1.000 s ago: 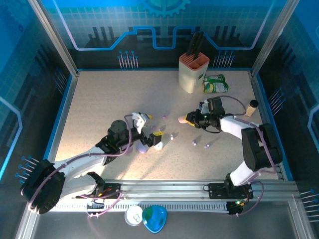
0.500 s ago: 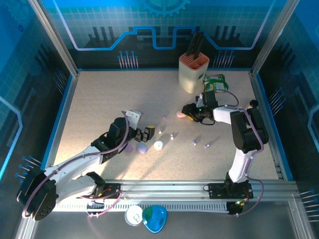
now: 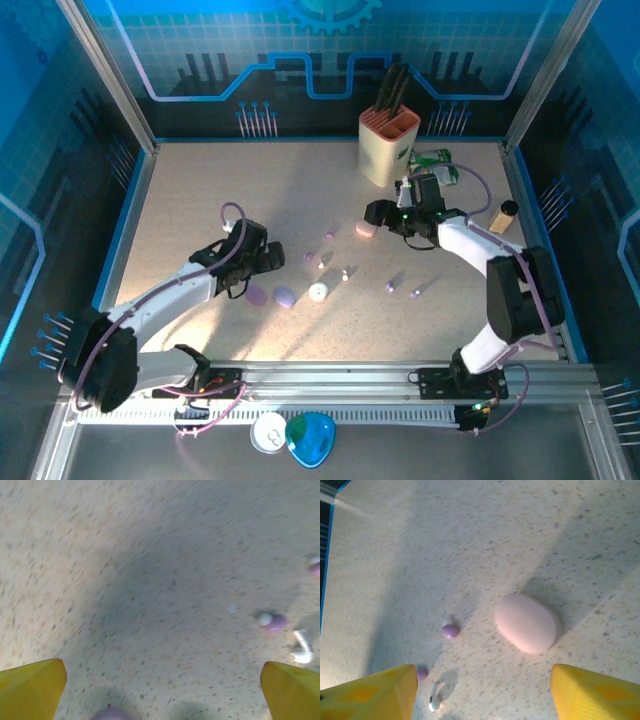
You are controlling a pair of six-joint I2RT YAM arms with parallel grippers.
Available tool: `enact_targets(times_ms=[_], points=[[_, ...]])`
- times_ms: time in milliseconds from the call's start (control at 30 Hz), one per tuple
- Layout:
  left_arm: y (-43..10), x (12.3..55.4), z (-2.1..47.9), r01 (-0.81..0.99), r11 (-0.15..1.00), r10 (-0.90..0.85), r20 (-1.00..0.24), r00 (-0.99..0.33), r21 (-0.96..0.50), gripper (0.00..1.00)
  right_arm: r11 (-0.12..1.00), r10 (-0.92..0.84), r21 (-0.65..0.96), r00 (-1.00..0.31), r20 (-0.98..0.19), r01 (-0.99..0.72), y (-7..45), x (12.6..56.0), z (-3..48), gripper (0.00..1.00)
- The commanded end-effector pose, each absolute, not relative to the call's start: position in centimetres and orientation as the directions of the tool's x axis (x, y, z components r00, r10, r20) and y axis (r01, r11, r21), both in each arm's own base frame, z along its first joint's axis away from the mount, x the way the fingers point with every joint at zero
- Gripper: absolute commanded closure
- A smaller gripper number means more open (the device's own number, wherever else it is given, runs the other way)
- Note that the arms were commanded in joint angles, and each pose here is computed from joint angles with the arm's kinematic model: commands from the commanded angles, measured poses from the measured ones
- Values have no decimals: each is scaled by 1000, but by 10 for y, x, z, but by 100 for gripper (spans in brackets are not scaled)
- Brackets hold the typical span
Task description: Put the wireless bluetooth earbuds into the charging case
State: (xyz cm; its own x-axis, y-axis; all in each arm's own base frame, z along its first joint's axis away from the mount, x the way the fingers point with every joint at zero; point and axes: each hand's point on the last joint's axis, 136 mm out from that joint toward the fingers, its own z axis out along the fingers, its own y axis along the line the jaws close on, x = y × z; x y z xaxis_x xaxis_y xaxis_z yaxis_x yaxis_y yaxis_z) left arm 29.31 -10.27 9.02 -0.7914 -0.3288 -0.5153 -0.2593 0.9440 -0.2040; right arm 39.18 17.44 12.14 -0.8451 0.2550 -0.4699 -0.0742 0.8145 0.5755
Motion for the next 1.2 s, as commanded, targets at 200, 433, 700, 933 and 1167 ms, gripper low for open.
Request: enact_targets(times_ms=[200,433,700,933,1167], points=[[-78,249,67,-611,786,-612,-247,-751,-90,1,882,80,431,-838,-539,-193,192,347,138,28],[-81,230,50,-773,626,-780,-90,-619,-106,1,877,69,436,-844,-533,-203,195,338,135,28],[-99,222,21,-829,551,-826,82,-558,-95,12,870,66,448,-850,-523,-208,198,334,132,28],[-95,221,3,-862,500,-851,133,-507,-84,27,868,65,451,-853,-518,-207,197,331,129,28],[-99,226,-2,-843,521,-816,214,-537,-129,29,858,69,468,-855,-515,-213,200,328,129,28]])
